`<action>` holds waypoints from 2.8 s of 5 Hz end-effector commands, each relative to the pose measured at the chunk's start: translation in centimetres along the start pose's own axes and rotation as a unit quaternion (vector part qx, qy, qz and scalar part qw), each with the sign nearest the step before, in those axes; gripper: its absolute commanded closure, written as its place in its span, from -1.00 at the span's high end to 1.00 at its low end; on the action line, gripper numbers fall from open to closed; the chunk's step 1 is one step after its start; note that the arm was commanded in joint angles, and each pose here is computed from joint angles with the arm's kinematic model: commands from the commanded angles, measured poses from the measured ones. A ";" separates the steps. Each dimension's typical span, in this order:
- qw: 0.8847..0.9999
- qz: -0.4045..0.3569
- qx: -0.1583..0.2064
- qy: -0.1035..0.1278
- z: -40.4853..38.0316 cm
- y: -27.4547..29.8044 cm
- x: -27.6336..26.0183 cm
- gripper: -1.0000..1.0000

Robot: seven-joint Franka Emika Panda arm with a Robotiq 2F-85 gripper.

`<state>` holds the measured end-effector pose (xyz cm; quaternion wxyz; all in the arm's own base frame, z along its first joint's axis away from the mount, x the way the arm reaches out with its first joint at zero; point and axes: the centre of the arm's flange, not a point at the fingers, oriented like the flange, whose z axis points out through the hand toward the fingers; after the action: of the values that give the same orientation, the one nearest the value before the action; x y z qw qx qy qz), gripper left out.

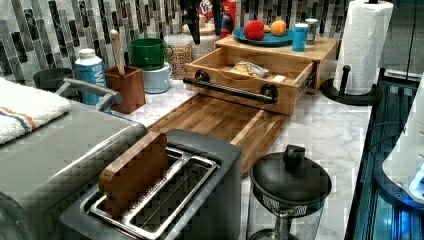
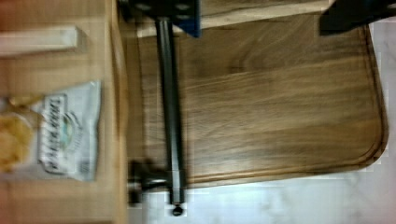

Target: Close the drawer.

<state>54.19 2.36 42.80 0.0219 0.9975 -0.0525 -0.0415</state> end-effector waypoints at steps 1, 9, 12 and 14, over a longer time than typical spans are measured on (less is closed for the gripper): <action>0.993 -0.112 -0.011 -0.030 4.0 -2.8 -1.1 -1.00; 0.990 -0.137 -0.006 0.025 15.1 4.8 -0.6 -1.00; 0.988 -0.148 -0.009 0.045 14.8 10.7 1.5 -1.00; 0.990 -0.124 -0.014 0.060 14.1 17.0 1.6 -1.00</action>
<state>50.53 -8.00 24.60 0.0150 0.9950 0.0883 -0.0452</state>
